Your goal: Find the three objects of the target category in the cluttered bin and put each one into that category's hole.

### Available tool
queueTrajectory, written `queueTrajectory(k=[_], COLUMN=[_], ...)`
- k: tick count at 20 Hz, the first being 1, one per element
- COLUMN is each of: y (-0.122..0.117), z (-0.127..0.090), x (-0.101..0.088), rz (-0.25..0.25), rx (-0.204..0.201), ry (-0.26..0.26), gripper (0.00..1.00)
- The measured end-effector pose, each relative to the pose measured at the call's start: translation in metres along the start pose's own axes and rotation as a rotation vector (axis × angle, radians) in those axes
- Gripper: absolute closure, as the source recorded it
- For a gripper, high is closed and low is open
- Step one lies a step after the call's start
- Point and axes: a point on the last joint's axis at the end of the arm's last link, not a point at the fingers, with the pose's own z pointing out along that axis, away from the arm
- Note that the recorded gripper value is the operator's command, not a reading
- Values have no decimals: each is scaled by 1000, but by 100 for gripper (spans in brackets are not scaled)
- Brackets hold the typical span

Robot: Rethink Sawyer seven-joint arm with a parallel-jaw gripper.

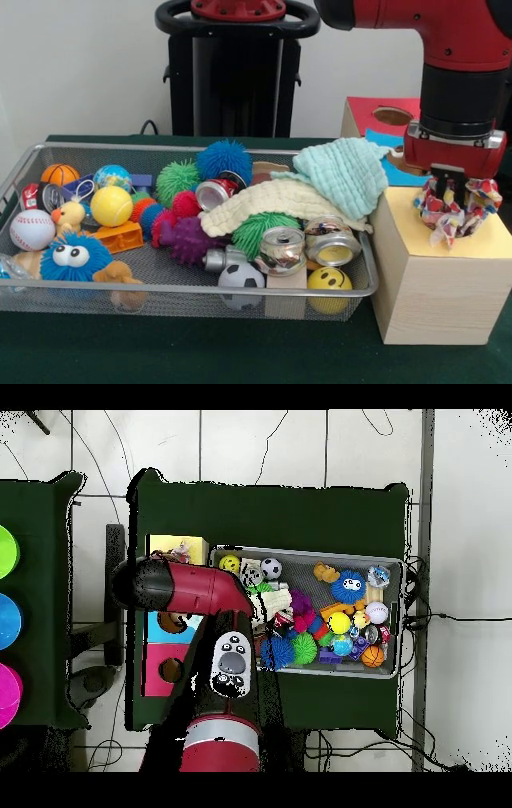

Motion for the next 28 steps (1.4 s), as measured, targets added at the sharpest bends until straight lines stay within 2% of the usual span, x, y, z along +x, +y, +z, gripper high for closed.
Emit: queueTrajectory(k=[4, 12, 19, 28], y=[1, -5, -10, -13], z=[2, 11, 18, 30], x=[6, 5, 6, 2], rz=[-12, -13, -31, -44], rx=[12, 24, 46, 39], ry=[-6, -31, -87, -141], gripper=[100, 100, 100, 100])
